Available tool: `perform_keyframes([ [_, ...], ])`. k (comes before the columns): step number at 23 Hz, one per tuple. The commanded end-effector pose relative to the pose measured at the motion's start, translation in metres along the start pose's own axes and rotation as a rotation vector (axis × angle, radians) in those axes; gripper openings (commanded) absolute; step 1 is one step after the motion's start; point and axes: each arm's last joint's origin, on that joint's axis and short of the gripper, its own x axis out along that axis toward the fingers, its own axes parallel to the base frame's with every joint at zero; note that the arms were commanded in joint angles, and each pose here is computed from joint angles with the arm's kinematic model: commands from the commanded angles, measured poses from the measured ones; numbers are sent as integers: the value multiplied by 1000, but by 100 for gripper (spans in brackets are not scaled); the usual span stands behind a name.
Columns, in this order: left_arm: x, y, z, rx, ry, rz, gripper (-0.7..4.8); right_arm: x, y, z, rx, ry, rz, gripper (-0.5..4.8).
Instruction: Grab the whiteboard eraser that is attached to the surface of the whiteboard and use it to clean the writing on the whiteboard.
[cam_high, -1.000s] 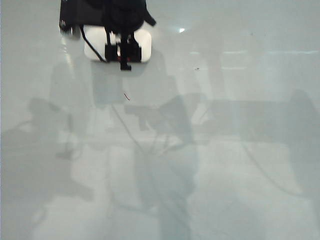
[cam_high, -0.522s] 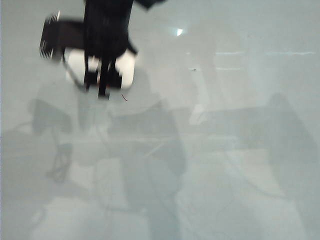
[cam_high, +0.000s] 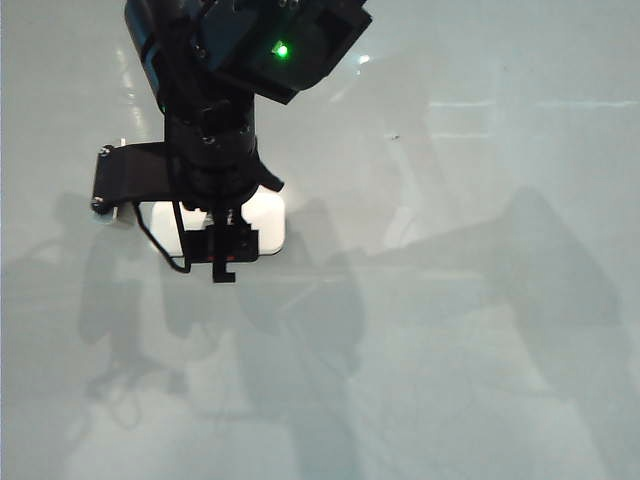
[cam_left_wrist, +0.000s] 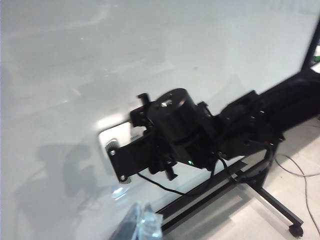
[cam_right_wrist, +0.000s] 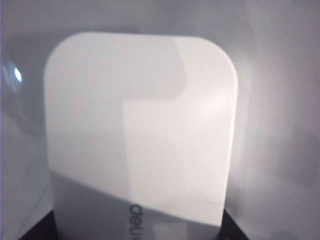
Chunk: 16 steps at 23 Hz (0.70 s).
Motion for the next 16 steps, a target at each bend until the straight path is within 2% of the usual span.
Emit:
perform_keyframes([
  [1,0,1,2,9,-14,31,-5,-12,-31,-8,83,94,-104,305],
  [3,0,2,2,9,-11,66,-5,-35,-56,-11,131,68,-149,305],
  [5,0,2,2,9,-11,66,-5,-48,-69,-13,156,75,-177,305],
  [6,0,2,2,9,-10,69,-5,-63,-84,-19,189,89,-204,305],
  [8,0,2,2,9,-11,68,-5,-88,-107,-35,311,91,-225,305],
  [9,0,2,2,9,-10,69,-5,-103,-120,-48,413,84,-226,305],
  [14,0,2,2,9,-10,69,-5,-137,-154,-100,719,96,-231,304],
  [16,0,2,2,8,-10,68,-5,-148,-165,-123,807,111,-255,304],
])
